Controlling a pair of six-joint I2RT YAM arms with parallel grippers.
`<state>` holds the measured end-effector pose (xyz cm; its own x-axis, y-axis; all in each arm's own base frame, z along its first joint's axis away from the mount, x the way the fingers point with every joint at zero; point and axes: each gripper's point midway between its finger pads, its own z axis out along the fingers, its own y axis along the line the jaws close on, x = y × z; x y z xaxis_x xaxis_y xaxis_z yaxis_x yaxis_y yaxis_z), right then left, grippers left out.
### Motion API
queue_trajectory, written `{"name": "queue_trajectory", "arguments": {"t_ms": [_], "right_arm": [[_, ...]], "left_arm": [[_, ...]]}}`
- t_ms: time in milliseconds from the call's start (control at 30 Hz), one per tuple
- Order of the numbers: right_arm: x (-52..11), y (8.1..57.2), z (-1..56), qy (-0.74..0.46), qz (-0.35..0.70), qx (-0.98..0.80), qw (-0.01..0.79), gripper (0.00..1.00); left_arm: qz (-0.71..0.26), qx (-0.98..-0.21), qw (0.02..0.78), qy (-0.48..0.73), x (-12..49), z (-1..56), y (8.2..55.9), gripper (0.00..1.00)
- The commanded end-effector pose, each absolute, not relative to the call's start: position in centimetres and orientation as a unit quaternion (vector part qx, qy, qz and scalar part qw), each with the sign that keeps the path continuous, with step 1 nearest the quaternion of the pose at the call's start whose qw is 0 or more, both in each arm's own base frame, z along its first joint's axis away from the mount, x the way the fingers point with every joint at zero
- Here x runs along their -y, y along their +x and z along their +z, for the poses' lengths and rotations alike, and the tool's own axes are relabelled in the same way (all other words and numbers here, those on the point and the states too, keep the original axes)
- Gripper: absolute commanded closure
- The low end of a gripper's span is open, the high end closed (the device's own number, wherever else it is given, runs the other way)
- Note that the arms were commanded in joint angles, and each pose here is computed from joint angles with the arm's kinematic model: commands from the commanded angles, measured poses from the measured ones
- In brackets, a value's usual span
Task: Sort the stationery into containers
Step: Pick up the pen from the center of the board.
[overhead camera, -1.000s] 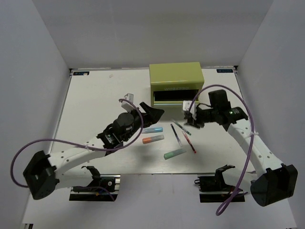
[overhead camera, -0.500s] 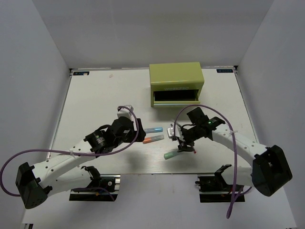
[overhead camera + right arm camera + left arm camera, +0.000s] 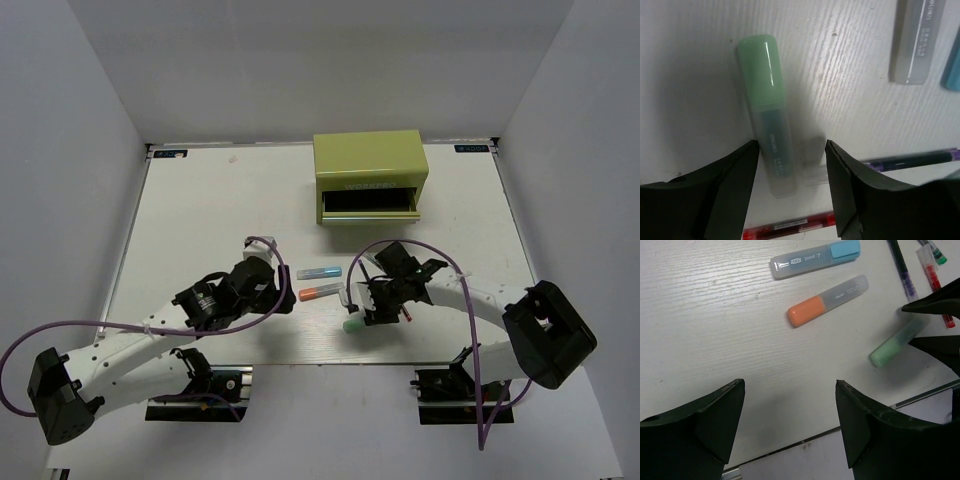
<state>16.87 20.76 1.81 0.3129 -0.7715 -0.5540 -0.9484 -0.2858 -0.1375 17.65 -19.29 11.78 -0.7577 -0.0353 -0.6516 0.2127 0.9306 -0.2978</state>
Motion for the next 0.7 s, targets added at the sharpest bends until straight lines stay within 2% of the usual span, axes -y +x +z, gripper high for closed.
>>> {"name": "queue_trajectory", "arguments": {"t_ms": [0,133,200,267,433,533,667], "right_arm": [[-20.9,17.7,1.1,-0.786,0.171,-0.546,0.233,0.38],[-20.8,17.3,0.3,-0.794,0.17,-0.541,0.221,0.47],[-20.4,16.7,0.0,-0.8,0.176,-0.535,0.206,0.56],[-20.4,15.8,-0.1,-0.805,0.195,-0.527,0.192,0.6],[-19.2,13.4,-0.1,-0.817,0.23,-0.509,0.141,0.76],[-19.2,12.9,0.9,-0.815,0.243,-0.508,0.135,0.82],[-20.9,14.9,4.8,-0.787,0.241,-0.539,0.178,0.86]], "left_arm": [[-0.201,-0.912,0.354,0.057,19.6,12.6,17.6,0.17],[-0.217,-0.907,0.35,0.088,20.8,12.6,17.5,0.26],[-0.219,-0.908,0.338,0.116,21.3,11.8,17.2,0.28],[-0.228,-0.9,0.342,0.144,22.2,11.8,17.4,0.32],[-0.241,-0.886,0.337,0.208,23.7,11.4,17.4,0.34],[-0.242,-0.87,0.356,0.242,24.1,11.7,17.8,0.37],[-0.262,-0.838,0.382,0.289,24.7,12.5,17.6,0.44]]}}
